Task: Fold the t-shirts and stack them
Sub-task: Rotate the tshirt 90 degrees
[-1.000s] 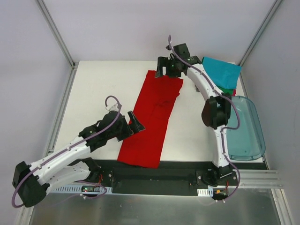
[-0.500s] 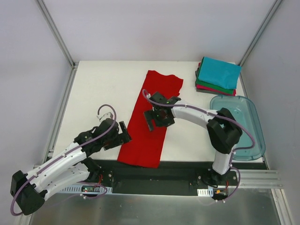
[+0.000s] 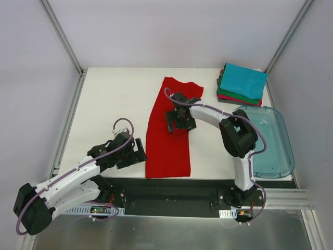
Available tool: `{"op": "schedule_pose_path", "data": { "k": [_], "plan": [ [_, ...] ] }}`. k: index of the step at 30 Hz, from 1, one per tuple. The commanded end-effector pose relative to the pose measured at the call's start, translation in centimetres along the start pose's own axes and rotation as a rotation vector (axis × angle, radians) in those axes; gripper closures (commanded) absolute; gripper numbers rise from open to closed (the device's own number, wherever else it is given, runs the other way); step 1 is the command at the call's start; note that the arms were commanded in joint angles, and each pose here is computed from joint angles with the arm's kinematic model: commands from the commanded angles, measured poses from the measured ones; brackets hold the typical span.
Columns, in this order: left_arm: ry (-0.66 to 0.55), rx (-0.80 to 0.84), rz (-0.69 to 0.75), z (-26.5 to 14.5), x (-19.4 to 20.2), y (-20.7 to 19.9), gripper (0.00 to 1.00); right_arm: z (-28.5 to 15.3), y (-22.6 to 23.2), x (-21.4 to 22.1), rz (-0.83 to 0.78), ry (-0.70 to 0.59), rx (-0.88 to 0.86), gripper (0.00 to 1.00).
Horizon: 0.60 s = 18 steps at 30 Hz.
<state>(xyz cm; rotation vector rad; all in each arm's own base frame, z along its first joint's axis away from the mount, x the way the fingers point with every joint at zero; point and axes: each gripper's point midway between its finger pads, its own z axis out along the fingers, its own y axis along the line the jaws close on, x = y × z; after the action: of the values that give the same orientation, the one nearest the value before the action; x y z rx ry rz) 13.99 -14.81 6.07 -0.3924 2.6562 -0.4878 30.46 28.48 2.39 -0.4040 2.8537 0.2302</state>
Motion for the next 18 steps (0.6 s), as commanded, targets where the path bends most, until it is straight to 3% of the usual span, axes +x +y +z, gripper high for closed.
{"op": "schedule_pose_path", "data": {
  "k": [1,5,8,18],
  "plan": [
    [0.068,0.134,0.058,-0.1,0.5,-3.1,0.01,0.0,-4.2,-2.1,-0.019,-0.013,0.058,0.04],
    [0.173,0.213,0.073,0.6,2.2,-4.6,0.01,-4.2,-3.1,-2.1,-0.037,-0.089,0.001,0.04],
    [0.239,0.268,0.063,1.1,3.7,-5.5,0.06,-6.8,-1.8,0.6,-0.02,-0.132,-0.055,0.04],
    [0.273,0.29,0.061,2.5,6.2,-7.8,0.37,-8.7,-5.8,11.8,0.271,-0.248,-0.09,0.04]
  ]
}}
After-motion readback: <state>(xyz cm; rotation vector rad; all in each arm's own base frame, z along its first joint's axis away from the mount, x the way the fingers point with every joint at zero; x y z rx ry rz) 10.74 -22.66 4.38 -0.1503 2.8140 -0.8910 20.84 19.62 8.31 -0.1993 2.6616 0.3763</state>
